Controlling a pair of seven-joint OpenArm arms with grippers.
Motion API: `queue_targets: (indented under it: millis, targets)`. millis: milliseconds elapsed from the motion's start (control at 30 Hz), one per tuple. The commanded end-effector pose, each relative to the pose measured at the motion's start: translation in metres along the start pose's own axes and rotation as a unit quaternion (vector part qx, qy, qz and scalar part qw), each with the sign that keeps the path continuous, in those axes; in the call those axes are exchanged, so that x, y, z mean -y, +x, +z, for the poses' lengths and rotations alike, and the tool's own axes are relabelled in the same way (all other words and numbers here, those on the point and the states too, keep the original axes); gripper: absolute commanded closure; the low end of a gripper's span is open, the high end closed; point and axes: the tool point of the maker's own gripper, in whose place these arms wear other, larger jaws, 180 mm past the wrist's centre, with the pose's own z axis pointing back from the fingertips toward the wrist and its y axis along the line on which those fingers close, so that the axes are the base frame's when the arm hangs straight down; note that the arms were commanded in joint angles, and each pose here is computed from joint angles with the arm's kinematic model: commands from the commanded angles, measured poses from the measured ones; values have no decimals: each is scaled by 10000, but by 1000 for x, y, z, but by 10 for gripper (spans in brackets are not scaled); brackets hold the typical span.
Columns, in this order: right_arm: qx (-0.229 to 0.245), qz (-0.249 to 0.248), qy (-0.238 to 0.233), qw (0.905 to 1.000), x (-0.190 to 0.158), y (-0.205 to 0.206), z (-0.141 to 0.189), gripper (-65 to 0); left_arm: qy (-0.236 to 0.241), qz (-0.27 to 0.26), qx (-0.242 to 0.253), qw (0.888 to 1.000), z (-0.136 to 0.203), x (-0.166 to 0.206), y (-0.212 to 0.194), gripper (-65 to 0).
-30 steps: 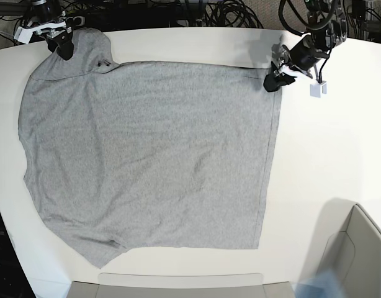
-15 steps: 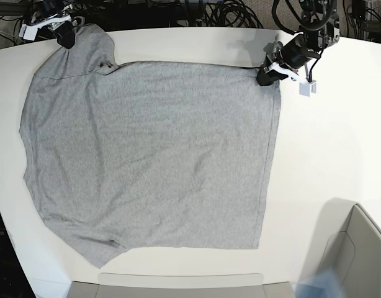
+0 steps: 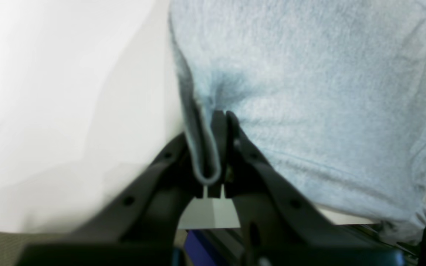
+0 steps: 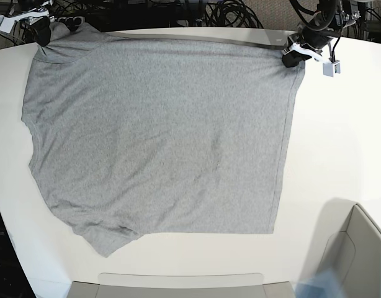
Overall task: Fold the T-shirt properly
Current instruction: 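Lift the shoulder edge with both grippers and fold it over the shirt body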
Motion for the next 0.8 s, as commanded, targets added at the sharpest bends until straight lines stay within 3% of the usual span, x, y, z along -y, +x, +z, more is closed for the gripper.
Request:
queue_targets:
  millis: [0, 200, 367, 533, 767]
  targets:
    - [147, 140, 112, 9997, -5, 11, 0, 0, -33, -81, 113, 9999, 5, 3, 6, 0]
    - [246, 376, 411, 9981, -24, 17, -9, 0, -175, -245, 280, 9992, 8, 18, 19, 0]
    - [387, 444, 562, 9967, -33, 29, -20, 0, -70, 88, 205, 9997, -2, 23, 33, 0]
    - [20, 658, 794, 9947, -45, 30, -38, 0, -221, 162, 184, 9995, -11, 40, 53, 0]
    - [82, 866, 904, 9921, -58, 63, -59, 0, -264, 413, 330, 9983, -18, 52, 78, 0]
